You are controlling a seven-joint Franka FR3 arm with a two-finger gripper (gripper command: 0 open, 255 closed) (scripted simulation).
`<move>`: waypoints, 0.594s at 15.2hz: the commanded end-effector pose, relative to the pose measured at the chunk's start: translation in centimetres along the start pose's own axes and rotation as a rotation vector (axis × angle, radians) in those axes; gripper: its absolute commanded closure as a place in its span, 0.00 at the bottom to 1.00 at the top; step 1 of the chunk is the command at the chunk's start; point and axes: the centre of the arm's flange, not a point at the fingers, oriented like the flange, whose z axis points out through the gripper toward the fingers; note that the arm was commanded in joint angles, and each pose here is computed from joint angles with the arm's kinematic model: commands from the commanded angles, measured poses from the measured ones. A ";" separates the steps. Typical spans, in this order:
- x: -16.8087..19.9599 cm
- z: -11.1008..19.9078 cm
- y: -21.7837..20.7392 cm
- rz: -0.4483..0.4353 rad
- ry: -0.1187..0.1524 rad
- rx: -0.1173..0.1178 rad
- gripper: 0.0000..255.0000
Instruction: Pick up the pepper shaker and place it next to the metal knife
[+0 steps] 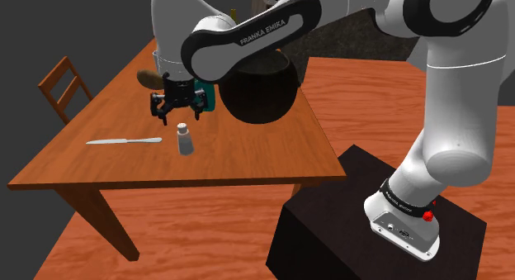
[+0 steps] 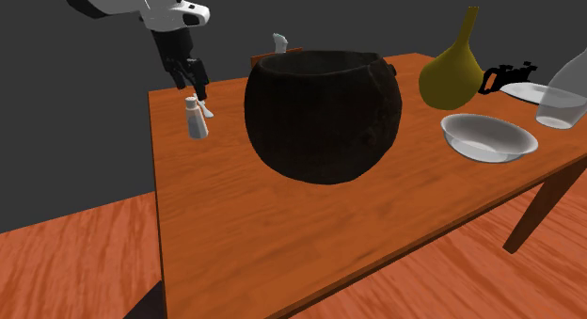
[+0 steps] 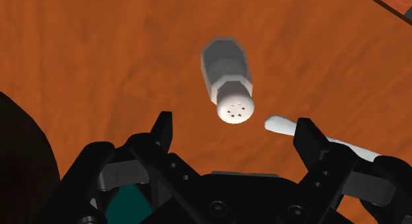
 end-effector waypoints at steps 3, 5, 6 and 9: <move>0.0 -3.4 0.1 0.000 0.000 0.000 0.00; 0.0 -3.4 0.1 0.000 0.000 0.000 0.00; 0.0 -3.4 0.1 0.000 0.000 0.000 0.00; 0.0 -3.4 0.1 0.000 0.000 0.000 0.00</move>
